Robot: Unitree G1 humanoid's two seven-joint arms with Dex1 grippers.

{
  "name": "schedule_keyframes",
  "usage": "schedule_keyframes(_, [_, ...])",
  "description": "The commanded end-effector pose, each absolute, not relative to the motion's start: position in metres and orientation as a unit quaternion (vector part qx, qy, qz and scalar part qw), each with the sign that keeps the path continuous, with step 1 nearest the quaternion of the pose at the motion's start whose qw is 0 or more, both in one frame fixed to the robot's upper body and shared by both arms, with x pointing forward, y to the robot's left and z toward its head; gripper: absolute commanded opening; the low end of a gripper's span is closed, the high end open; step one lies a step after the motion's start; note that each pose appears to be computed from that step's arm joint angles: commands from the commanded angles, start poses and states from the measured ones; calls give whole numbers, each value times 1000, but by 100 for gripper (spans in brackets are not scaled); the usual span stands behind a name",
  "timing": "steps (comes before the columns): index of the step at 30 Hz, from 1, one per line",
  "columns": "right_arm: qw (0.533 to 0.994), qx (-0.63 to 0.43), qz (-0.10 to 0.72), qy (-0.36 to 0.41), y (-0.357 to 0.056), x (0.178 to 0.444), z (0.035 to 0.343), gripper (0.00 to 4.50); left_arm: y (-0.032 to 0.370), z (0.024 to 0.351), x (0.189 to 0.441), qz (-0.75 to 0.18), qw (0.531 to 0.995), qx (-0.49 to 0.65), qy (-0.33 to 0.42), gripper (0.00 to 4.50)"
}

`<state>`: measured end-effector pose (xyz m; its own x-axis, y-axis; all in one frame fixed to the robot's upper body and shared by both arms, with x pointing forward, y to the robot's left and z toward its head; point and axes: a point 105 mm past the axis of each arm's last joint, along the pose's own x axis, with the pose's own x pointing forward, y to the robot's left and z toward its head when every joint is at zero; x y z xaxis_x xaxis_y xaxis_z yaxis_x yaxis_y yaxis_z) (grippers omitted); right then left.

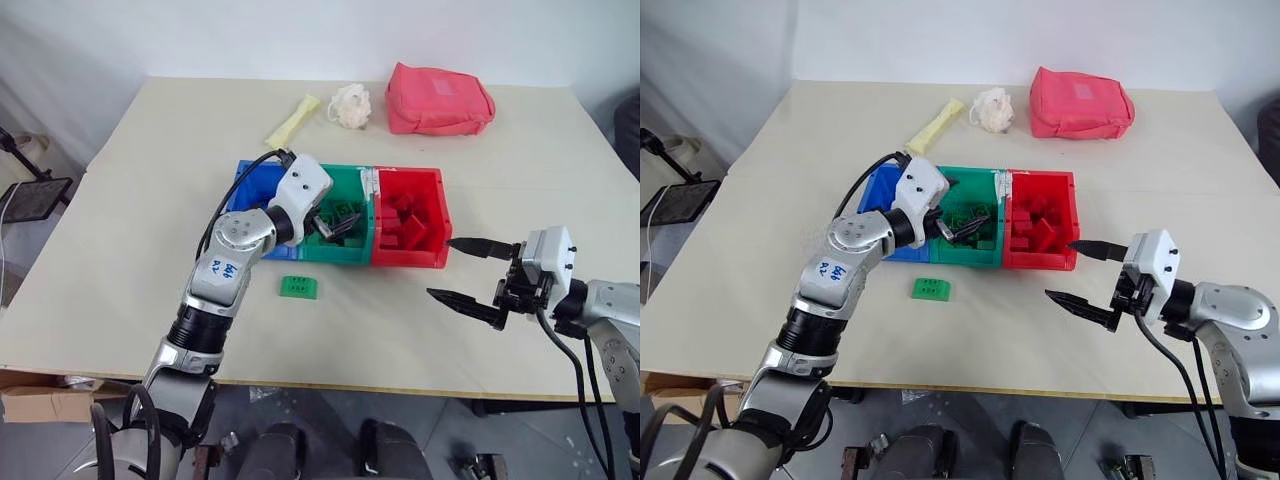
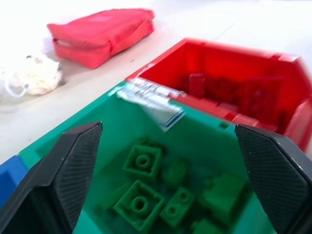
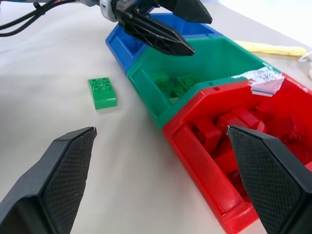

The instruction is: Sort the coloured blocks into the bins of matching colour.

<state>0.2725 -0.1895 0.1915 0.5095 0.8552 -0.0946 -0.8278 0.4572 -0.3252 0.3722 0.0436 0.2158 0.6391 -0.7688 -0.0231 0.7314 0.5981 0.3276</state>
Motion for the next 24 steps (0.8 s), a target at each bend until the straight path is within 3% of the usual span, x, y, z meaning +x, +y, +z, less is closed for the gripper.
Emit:
schedule_keyframes(1, [838, -183, 512, -49, -189, 272, 196, 450, 53, 233, 352, -449, 876, 136, -108, 447])
schedule_keyframes(3, [827, -184, 530, -43, -188, 274, 193, 450, 68, 232, 334, -469, 862, 130, -139, 447])
schedule_keyframes(10, [796, -181, 577, -29, -191, 281, 191, 450, 118, 184, 286, -531, 830, 164, -41, 447])
schedule_keyframes(16, [749, -187, 636, -8, -193, 279, 189, 450, 178, 148, 245, -502, 847, 167, 51, 447])
schedule_keyframes(24, [741, -186, 645, -6, -188, 291, 190, 450, 193, 141, 233, -467, 866, 169, 61, 447])
